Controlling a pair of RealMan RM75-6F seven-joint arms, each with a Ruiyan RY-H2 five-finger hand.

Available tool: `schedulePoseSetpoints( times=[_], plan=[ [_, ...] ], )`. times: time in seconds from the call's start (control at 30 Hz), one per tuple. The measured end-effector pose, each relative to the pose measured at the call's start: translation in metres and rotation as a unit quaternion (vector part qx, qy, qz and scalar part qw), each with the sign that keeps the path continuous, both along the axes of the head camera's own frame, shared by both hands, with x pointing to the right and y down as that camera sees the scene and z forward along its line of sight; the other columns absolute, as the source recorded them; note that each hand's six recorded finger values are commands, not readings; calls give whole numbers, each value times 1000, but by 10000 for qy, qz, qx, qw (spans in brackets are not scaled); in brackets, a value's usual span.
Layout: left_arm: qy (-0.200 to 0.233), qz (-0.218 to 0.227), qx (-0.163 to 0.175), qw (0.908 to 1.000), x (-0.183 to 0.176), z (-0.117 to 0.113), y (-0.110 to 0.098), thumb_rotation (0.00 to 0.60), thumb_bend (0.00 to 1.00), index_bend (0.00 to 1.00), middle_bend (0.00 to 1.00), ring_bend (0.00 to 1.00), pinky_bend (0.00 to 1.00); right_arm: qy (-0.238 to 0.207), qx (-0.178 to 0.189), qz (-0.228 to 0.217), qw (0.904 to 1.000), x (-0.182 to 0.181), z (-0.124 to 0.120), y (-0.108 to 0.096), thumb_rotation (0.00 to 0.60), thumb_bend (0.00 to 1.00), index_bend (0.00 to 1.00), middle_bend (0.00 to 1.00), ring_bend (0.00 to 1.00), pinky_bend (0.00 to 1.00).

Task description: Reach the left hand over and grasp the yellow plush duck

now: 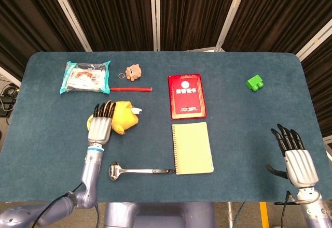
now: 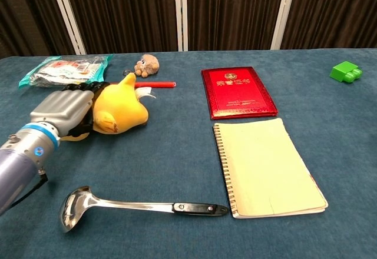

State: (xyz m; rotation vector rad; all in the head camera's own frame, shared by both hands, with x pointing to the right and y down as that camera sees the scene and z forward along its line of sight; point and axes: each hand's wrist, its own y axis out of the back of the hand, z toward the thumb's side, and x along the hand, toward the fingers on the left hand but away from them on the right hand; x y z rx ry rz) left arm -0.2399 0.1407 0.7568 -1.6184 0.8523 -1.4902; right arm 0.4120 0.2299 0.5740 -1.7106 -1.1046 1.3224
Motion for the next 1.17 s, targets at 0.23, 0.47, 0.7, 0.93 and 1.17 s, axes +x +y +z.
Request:
schedulePoseSetpoints(
  times=[0.23,0.47,0.7,0.93,1.17],
  plan=[
    [113,385,508,9979,43,-16,-12,600,1000,0,0,0,0,37,-73,-32,10000,-2,5,1,600,73,0,0,0,0],
    [253,441,755,9958,49,-36,-17,600,1000,0,0,0,0,50,-71,-60,9999,-3,5,2,600,73,0,0,0,0],
    [242,344,894,9951,10,-58,-8,600,1000,0,0,0,0,92,-63,-47,9999,-3,5,2,600,73,0,0,0,0],
    [50,76,1049,9944,-61,-91,20,600,667,0,0,0,0,160,-16,-32,9999,-2,5,1,600,74,0,0,0,0],
    [-146,-244,1163,9928,-117,-118,62,600,276,0,0,0,0,169,66,5,9998,-2,4,-1,600,73,0,0,0,0]
  ],
)
